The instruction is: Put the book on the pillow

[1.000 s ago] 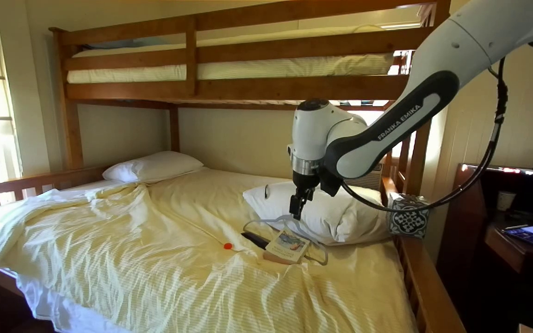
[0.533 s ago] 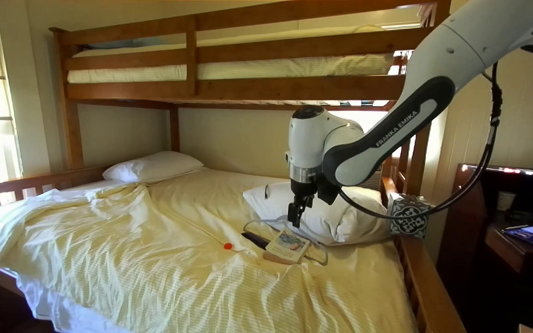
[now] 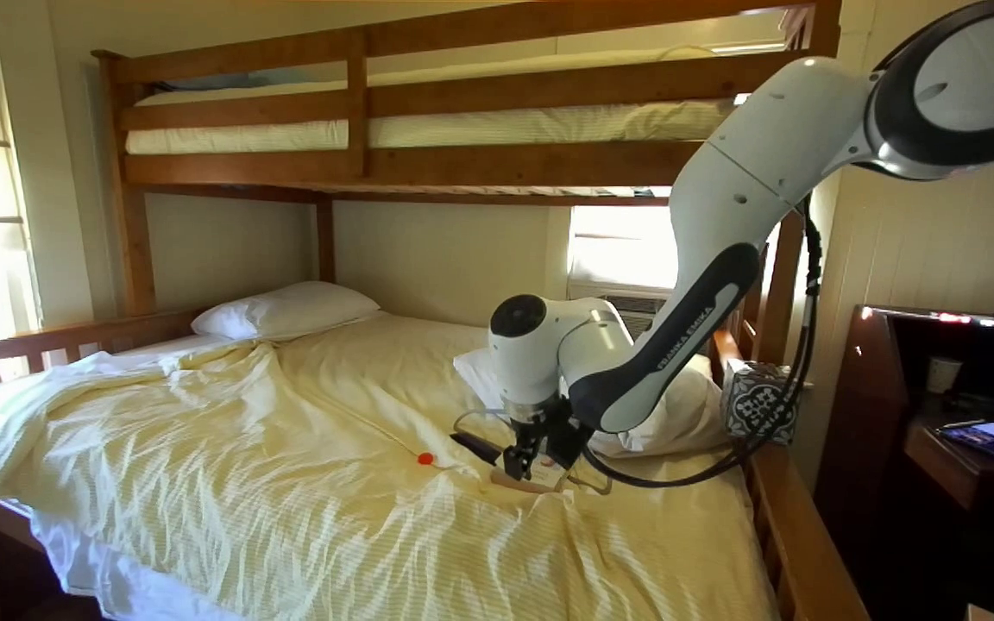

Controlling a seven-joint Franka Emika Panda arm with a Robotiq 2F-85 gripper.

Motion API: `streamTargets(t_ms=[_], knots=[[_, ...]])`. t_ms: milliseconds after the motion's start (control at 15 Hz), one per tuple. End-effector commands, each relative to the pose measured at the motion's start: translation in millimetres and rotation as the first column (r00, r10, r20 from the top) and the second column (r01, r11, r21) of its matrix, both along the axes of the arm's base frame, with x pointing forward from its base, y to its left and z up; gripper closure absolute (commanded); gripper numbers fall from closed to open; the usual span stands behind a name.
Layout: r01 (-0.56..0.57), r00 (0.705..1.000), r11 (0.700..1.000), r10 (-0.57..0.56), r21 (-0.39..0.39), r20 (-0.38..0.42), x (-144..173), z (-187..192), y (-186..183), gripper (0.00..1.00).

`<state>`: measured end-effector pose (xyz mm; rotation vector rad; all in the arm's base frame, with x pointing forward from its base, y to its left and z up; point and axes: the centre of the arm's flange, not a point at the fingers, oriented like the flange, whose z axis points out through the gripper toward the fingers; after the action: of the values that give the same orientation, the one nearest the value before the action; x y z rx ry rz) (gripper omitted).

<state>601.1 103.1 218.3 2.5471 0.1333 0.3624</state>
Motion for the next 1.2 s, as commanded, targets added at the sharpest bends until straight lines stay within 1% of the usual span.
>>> streamTargets(t_ms=[0, 67, 267, 333, 533, 867, 1133], knots=[[0.077, 0.997, 0.995, -0.076, -0.058, 0.020, 35, -20, 0, 0.00], [0.042, 0.999, 0.999, -0.041, -0.027, 0.014, 13, -13, -3, 0.00], [0.059, 0.998, 0.997, -0.058, -0.049, 0.012, 24, -20, -5, 0.00], [0.081, 0.997, 0.995, -0.081, -0.056, -0.001, 31, -28, -5, 0.00], [0.018, 1.000, 0.998, -0.018, -0.066, 0.000, 47, -46, -5, 0.00], [0.049, 0.999, 0.996, -0.050, -0.078, -0.001, 74, -65, -10, 0.00], [0.041, 0.997, 0.997, -0.045, -0.063, -0.065, 86, -83, -26, 0.00]])
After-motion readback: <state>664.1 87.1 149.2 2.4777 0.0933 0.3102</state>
